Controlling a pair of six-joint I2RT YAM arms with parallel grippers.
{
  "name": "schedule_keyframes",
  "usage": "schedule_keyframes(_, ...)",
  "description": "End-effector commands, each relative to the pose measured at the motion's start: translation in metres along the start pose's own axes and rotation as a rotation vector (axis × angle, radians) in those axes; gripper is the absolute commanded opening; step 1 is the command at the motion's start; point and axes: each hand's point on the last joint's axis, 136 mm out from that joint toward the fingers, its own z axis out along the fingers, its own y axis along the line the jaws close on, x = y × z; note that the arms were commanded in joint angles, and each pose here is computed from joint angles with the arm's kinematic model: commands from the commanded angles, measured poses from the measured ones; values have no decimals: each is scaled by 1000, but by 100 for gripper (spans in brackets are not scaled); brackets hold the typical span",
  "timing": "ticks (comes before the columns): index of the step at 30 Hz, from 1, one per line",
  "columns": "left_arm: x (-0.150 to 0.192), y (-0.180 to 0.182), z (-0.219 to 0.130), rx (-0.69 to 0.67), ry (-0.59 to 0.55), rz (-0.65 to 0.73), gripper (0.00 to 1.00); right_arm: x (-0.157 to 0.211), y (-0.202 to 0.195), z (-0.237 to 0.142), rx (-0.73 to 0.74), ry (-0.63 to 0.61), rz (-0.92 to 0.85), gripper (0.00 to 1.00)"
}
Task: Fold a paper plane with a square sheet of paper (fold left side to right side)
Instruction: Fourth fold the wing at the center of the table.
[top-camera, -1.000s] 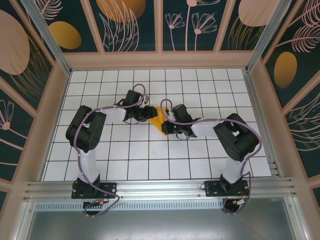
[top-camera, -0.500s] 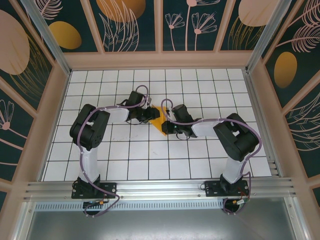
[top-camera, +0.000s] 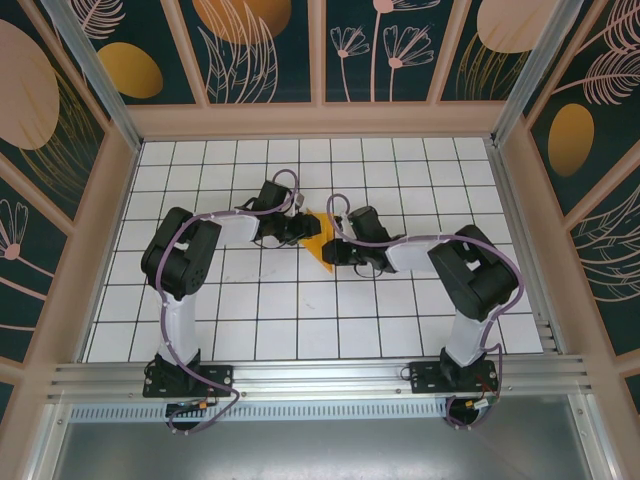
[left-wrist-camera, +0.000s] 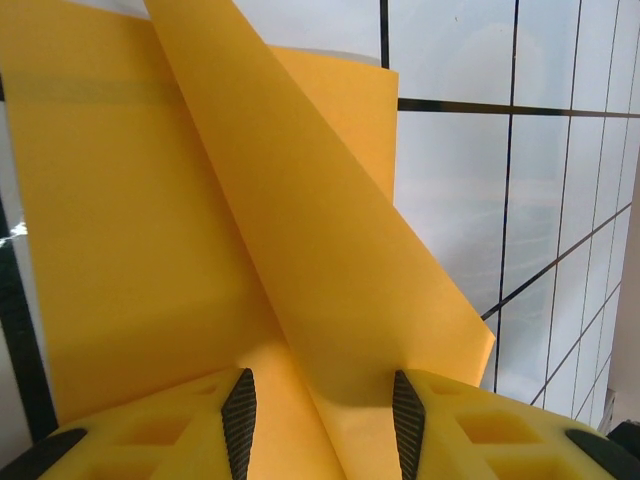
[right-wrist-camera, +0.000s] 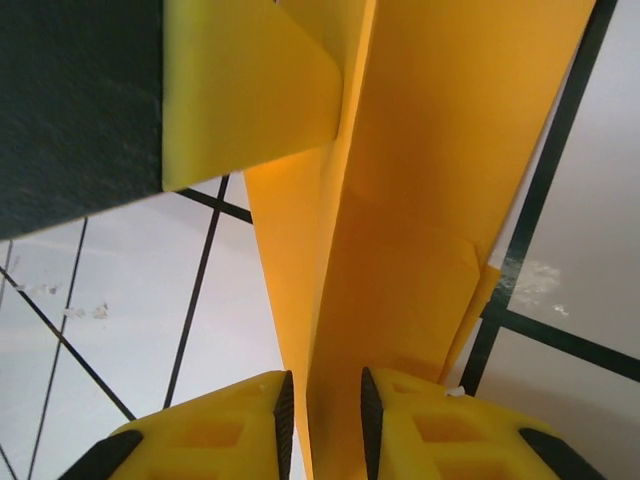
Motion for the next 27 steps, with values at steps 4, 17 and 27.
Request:
schedule_keyframes(4,16,33,16,-100,41,-35,44,-29,15,-27,-97,-82,7,34)
schedule_keyframes(17,15,33,15,-103,38,-32,44,-69,-1,-11,-176,-79,82,36)
schedule_keyframes(27,15,32,14,-102,36,-33,44,-69,-4,6,-198,-50,103,31)
